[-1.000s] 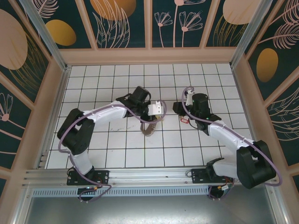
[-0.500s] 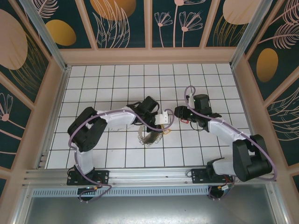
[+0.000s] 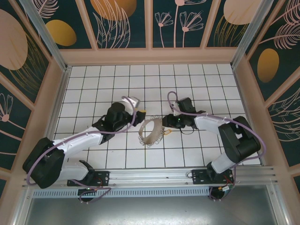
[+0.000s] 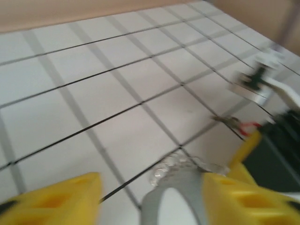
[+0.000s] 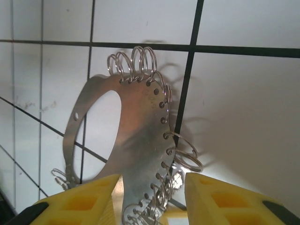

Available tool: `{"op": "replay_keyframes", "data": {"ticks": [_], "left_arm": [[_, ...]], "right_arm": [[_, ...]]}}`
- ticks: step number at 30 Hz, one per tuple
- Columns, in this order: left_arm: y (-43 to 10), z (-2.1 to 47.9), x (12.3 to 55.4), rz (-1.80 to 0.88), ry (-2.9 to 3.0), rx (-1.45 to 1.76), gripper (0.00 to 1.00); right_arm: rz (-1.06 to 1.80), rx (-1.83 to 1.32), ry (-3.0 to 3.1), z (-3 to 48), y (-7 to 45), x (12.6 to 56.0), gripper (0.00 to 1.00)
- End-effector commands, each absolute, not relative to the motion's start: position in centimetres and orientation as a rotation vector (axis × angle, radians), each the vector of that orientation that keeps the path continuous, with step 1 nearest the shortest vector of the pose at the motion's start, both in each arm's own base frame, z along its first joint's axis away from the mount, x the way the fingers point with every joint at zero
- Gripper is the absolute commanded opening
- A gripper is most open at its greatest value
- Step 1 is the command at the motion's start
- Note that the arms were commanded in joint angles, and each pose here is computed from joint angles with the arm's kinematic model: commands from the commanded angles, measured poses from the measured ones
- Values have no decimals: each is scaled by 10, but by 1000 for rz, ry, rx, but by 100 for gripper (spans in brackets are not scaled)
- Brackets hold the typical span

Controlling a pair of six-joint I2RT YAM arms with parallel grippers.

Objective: Put the keys on the keyring

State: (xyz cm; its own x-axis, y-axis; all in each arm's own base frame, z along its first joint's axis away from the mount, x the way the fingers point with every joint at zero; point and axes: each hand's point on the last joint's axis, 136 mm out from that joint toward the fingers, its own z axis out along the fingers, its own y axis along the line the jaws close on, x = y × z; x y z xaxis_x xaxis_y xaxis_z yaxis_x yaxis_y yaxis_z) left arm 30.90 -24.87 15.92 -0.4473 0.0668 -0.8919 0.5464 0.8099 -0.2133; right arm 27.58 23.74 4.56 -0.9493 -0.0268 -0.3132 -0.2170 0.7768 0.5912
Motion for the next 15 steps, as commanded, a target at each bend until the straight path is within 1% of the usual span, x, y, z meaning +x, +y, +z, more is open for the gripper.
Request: {"op": "replay_keyframes", "data": {"ticks": [1,5,8,15], "left_arm": [[-211,160,322,-584,2008,63,86],[-225,134,310,-648,2141,129,93],[-236,114,301,-700,2236,175,92],[-262,80,285,-863,2387,217,89]], "right_arm": [[848,-123,2695,43,237,289,40],[809,-86,2711,38,234,291,41],[758,-53,2723,36,228,290,41],[903,-145,2749,28,246,280,42]]}}
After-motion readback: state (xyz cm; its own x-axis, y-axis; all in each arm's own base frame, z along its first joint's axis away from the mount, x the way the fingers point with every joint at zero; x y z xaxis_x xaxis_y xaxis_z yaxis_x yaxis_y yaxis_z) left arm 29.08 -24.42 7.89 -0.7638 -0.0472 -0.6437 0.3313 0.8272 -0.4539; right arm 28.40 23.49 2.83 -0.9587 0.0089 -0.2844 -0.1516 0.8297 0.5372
